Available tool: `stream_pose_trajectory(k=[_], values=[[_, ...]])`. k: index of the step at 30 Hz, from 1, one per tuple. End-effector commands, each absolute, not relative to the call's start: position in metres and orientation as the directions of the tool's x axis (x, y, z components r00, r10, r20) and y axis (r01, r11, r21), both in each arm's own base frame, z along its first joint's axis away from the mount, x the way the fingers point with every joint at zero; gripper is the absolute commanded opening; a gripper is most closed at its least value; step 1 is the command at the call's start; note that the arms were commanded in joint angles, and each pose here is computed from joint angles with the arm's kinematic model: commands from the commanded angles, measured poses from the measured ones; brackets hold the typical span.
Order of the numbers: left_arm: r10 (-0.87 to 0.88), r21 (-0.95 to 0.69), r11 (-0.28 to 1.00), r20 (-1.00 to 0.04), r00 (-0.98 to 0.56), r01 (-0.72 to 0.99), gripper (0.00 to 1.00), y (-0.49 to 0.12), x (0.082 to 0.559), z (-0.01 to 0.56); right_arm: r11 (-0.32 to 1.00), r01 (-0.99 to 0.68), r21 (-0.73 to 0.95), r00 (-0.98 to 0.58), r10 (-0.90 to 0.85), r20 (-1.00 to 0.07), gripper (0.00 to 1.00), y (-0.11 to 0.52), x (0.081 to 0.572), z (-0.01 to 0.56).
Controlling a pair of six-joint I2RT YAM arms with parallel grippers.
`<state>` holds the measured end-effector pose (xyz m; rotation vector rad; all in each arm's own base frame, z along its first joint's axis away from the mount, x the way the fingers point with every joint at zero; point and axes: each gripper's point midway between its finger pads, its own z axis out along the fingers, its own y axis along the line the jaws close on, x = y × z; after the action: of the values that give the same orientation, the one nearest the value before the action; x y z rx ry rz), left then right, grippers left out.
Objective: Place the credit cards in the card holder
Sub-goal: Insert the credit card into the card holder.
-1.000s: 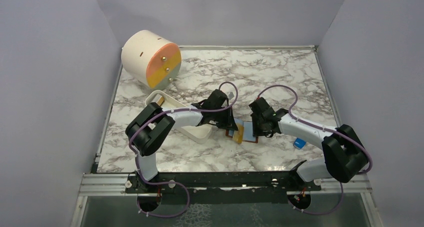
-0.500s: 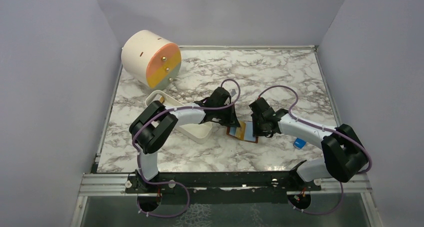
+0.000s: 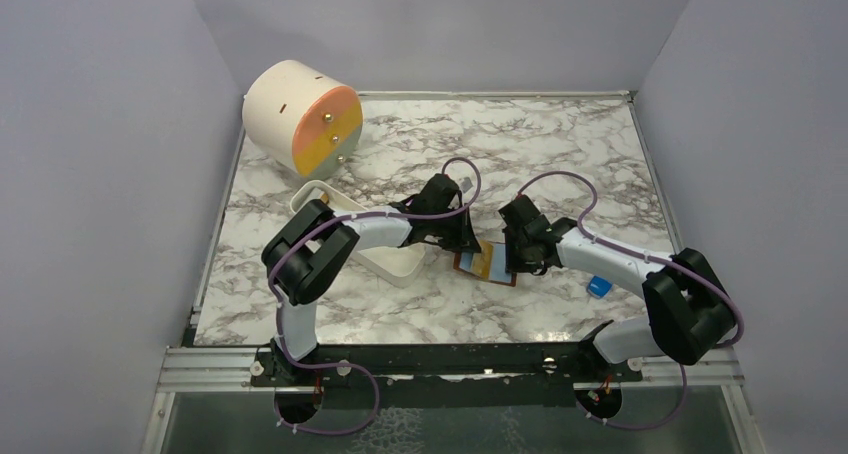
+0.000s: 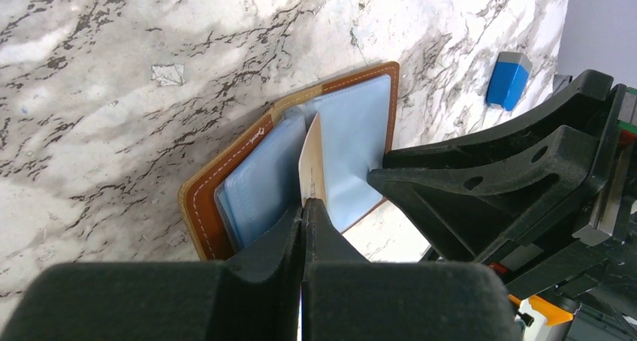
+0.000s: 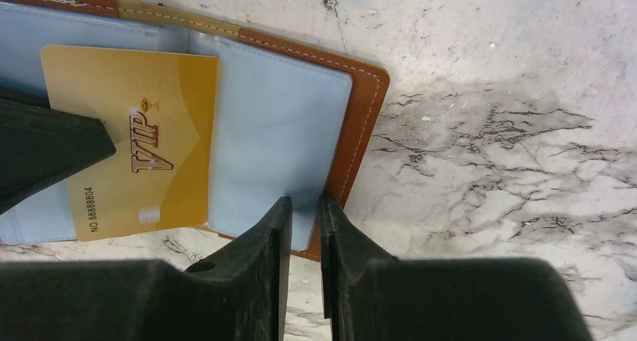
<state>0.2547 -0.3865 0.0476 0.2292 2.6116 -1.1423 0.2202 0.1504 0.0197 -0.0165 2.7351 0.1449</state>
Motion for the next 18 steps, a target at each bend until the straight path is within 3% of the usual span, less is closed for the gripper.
stream_pose_trajectory(k=[1,12,18], values=[[0.024,-0.671,0.694,-0.34,-0.94,0.261,0.0,-0.386,0.262,0.033,0.991,-0.021,0.133,-0.923,0.032,-0.385,0.2,0.155,0.219,0.017],[0.02,-0.672,0.703,-0.31,-0.95,0.234,0.0,-0.382,0.256,0.023,0.991,-0.018,0.135,-0.921,0.036,-0.389,0.2,0.156,0.22,0.018],[0.065,-0.591,0.731,-0.438,-0.897,0.342,0.0,-0.375,0.264,0.027,0.989,-0.024,0.147,-0.915,0.038,-0.401,0.2,0.161,0.227,0.022]])
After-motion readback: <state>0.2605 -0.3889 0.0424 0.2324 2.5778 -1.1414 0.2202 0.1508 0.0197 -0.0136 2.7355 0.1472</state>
